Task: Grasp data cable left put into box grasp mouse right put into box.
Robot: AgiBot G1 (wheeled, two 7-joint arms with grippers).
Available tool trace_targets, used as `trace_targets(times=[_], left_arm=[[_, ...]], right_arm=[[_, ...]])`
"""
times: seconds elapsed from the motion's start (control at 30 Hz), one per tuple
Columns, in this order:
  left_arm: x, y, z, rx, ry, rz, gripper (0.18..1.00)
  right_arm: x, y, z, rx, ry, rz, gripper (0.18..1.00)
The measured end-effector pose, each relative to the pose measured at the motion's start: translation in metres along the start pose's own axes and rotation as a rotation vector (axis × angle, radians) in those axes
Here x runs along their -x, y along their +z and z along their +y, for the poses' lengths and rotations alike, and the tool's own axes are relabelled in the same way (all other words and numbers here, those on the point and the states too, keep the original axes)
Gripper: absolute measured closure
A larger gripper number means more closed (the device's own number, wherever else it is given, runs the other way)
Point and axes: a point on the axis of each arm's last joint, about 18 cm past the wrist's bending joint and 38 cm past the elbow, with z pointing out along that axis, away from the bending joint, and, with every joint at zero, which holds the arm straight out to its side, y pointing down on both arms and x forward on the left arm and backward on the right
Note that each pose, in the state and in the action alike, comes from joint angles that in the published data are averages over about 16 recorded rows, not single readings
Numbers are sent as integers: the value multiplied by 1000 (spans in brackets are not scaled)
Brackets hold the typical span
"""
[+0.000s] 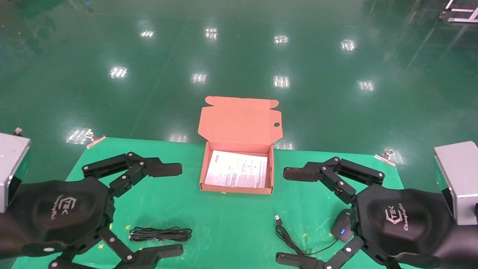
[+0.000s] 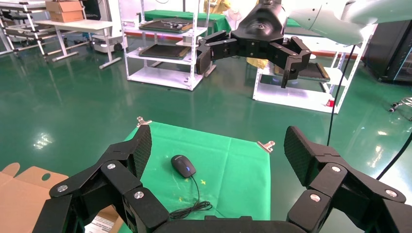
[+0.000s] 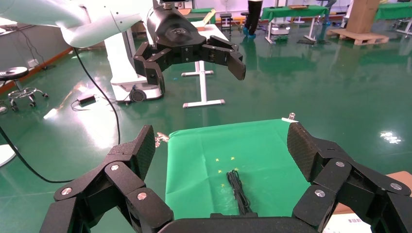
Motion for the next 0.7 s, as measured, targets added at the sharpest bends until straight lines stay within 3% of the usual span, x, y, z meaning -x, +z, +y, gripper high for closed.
trace_targets(times=[0.43,0.7], left_arm=[[1,1,1,13,5,1,184],[5,7,6,119,37,17,184]], right_arm=[[0,0,1,11,-8,1,178],[-1,2,8,113,-90,-10,178]])
